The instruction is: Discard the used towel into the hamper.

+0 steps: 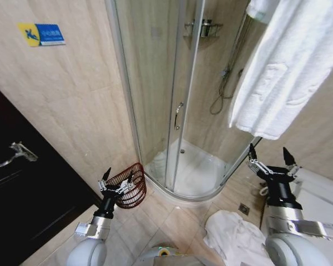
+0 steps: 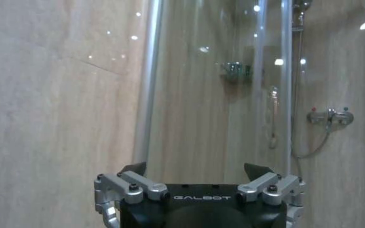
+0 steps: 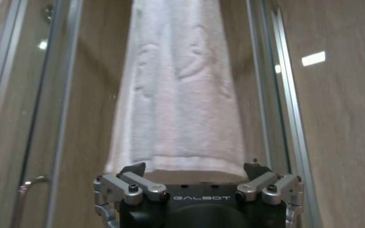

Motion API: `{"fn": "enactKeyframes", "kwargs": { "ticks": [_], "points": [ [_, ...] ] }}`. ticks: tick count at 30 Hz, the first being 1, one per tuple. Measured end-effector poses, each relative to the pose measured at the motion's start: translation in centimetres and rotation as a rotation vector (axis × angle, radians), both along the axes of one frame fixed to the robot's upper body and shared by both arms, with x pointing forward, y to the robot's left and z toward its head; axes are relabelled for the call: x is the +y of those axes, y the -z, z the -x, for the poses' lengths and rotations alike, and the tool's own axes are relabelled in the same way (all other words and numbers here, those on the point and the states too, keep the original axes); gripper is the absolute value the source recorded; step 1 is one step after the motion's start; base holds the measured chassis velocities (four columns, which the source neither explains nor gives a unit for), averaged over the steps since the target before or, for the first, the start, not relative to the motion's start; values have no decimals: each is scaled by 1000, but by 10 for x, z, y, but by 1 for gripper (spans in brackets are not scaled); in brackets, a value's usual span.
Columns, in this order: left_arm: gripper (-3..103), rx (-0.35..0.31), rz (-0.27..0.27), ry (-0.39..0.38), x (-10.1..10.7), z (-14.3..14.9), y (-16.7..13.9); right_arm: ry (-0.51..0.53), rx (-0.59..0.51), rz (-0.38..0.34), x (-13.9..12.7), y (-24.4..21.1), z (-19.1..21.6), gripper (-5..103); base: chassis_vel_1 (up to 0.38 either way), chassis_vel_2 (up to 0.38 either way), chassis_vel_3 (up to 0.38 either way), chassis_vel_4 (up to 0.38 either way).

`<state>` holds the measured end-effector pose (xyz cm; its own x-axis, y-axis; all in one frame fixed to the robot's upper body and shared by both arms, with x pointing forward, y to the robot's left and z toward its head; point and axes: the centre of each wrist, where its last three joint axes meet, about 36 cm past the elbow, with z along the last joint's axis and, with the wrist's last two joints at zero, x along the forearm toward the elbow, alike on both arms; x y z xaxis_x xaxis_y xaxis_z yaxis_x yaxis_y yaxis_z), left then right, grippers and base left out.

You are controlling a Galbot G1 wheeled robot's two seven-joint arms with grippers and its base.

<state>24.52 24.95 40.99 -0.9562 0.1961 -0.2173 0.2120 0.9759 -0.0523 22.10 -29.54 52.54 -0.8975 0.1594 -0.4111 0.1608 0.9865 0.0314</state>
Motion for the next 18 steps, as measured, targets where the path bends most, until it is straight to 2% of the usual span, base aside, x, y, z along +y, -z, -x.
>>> {"fn": "enactKeyframes", "kwargs": {
  "ticks": [10, 13, 17, 18],
  "points": [
    [100, 0, 1, 0, 0, 0, 0, -61, -48, 20, -7, -5, -3, 100, -213, -207, 204, 214],
    [100, 0, 1, 1, 0, 0, 0, -94, -53, 39, -9, -8, -4, 100, -87, -139, 92, -16],
    [100, 0, 0, 0, 0, 0, 0, -273, -132, 96, -17, -21, -14, 100, 12, -32, 20, 7],
    [100, 0, 0, 0, 0, 0, 0, -273, -132, 96, -17, -21, -14, 100, 56, 28, -68, -5]
  ]
}}
